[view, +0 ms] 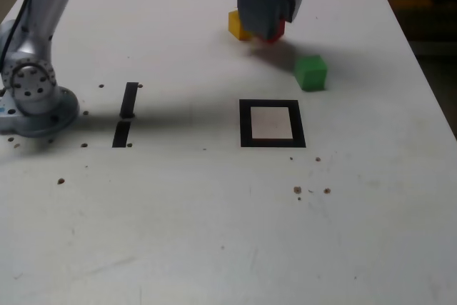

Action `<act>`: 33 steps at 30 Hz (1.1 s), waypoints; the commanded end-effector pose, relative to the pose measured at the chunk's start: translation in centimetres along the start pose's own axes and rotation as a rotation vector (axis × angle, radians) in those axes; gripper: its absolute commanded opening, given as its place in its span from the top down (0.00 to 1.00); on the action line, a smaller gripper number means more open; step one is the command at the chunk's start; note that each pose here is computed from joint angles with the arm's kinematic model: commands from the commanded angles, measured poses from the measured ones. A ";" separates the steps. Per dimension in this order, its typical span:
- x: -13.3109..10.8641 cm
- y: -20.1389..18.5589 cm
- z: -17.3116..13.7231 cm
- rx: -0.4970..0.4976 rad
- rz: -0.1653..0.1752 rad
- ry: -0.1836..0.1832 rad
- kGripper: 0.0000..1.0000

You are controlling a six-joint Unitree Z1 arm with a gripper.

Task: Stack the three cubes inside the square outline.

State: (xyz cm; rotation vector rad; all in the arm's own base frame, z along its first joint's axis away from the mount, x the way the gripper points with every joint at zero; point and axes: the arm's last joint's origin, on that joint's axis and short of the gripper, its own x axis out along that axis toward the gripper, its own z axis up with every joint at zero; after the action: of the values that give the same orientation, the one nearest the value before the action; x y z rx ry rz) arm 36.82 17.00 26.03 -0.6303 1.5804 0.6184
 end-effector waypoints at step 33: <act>3.7 -14.7 -13.0 0.699 0.079 0.069 0.81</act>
State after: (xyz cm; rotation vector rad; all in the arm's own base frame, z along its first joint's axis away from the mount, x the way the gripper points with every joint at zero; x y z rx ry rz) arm 37.84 -2.63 23.81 -0.0632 1.7410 0.0764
